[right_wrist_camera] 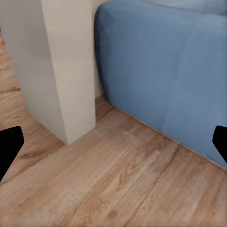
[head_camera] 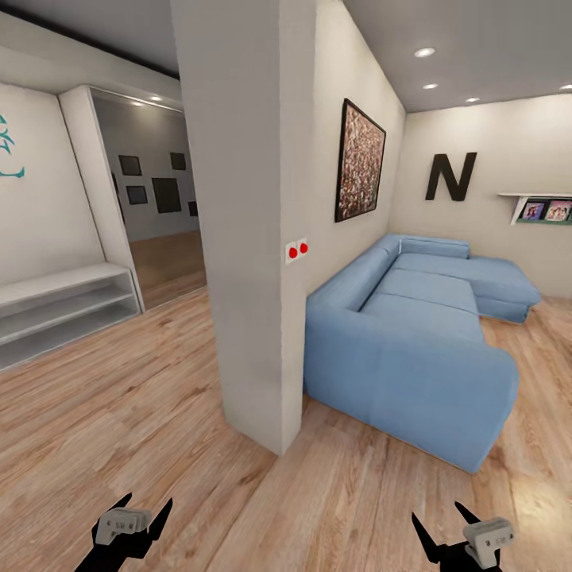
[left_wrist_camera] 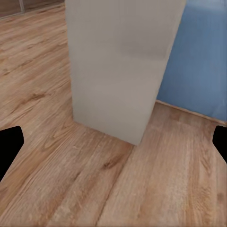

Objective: Put the three can of soda from the living room inside the tash can in the kitchen.

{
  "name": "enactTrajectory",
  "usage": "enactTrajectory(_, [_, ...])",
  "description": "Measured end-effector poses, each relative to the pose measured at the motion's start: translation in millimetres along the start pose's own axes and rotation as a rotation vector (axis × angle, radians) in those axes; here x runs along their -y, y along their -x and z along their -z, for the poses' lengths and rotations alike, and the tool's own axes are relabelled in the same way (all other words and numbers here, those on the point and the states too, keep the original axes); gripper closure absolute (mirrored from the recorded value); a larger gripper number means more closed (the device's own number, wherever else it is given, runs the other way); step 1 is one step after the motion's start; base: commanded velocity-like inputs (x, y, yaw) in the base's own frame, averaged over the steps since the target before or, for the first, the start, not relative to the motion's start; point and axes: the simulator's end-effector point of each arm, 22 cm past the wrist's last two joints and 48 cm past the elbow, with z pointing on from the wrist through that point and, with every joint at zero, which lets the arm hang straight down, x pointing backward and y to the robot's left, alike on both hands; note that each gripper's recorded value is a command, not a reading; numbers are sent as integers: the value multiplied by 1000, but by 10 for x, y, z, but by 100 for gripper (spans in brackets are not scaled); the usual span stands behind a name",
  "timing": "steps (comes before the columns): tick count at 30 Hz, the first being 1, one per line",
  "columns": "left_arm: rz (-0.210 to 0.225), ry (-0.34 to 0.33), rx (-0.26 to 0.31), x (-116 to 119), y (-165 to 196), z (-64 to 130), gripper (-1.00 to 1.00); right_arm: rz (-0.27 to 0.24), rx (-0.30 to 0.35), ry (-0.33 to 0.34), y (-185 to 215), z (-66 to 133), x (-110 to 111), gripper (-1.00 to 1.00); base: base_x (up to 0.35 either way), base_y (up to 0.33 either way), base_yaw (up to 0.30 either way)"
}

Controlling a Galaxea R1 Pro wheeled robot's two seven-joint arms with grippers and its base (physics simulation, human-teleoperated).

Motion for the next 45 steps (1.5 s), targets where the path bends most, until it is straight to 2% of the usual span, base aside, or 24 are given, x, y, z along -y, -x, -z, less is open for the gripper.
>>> enactTrajectory(16, [3,0,-21,-4,-89,-7,-100,-12,-19,-3,-80,-8,-6,-100,0,0,-67])
enactTrajectory(45, [10,2,-61,-14,-258,-18,-100,-19,-59,-2,-237,-13,-10,-100,0,0,-134])
